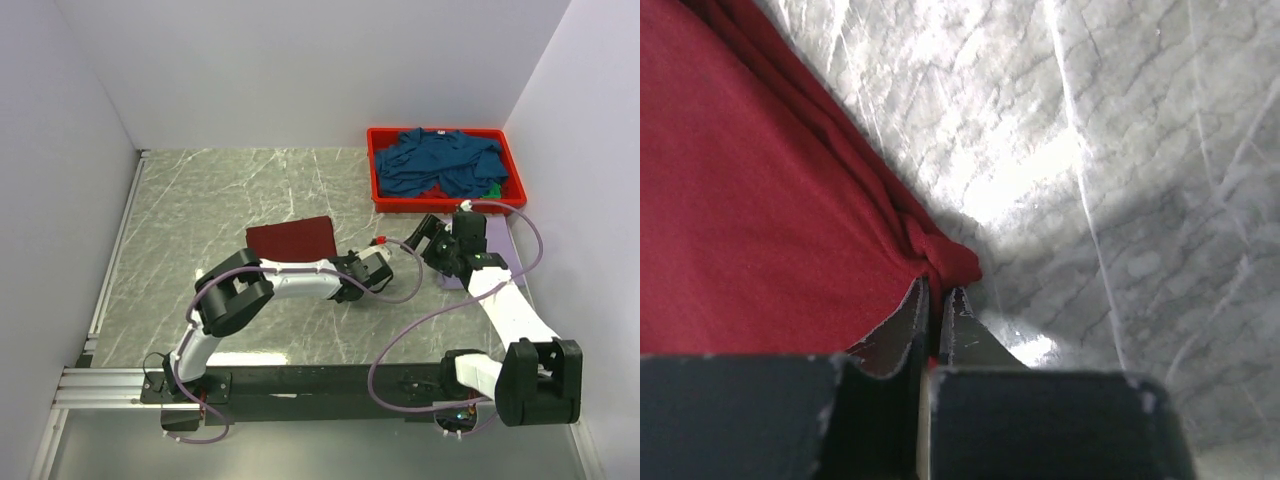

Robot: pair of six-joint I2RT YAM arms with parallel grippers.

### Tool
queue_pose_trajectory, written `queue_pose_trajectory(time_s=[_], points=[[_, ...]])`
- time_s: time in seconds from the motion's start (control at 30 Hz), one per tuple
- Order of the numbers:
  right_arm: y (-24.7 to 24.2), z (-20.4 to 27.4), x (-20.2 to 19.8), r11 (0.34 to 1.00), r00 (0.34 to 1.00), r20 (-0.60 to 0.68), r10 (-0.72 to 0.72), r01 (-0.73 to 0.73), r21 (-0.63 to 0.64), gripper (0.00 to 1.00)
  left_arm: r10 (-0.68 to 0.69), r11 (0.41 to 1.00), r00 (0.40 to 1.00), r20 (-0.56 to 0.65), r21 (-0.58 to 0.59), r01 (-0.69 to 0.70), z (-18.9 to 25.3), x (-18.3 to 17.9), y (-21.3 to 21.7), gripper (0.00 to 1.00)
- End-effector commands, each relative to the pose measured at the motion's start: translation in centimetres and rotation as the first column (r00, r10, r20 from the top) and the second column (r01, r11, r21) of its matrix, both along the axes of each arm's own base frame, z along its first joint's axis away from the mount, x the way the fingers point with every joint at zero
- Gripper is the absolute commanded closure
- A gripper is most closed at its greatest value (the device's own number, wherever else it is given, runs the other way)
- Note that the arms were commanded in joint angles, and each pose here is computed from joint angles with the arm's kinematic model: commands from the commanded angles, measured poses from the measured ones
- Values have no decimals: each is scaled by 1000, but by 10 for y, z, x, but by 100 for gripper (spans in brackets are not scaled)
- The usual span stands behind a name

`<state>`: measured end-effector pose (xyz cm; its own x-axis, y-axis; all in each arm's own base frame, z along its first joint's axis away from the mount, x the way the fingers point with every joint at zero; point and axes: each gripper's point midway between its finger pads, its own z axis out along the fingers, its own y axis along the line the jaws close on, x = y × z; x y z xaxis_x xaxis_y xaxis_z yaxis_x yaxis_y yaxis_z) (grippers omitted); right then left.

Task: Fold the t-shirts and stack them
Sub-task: Neatly place the folded tshirt to the corner

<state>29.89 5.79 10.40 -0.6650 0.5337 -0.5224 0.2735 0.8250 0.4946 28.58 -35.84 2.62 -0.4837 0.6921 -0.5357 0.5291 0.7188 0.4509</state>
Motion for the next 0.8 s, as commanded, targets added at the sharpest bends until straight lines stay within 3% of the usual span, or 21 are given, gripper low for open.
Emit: queue_pose_trajectory(time_s=[0.0, 0.17, 0.27, 0.33, 0.47, 0.77], points=[[13, 4, 11, 996, 999, 36, 33, -36, 77, 2, -21, 994, 999, -37, -107, 16, 20, -13, -2, 99], [36, 1, 22, 971, 998, 16, 54, -56, 233, 2, -27, 932, 993, -114, -363, -16, 49, -24, -5, 99], [59, -5, 25, 923, 997, -6, 76, -69, 380, 2, -43, 872, 989, -141, -489, -32, 69, -29, -4, 99], [74, -3, 29, 884, 996, 7, 86, -79, 461, 2, -57, 854, 984, -167, -519, -39, 68, -36, -2, 99], [113, -25, 27, 863, 985, -50, 167, -121, 491, 1, -76, 814, 981, -180, -579, -44, 78, -39, -3, 99], [178, -54, 24, 771, 953, -119, 280, -149, 620, 5, -81, 811, 976, -204, -583, -55, 71, -43, -2, 99]])
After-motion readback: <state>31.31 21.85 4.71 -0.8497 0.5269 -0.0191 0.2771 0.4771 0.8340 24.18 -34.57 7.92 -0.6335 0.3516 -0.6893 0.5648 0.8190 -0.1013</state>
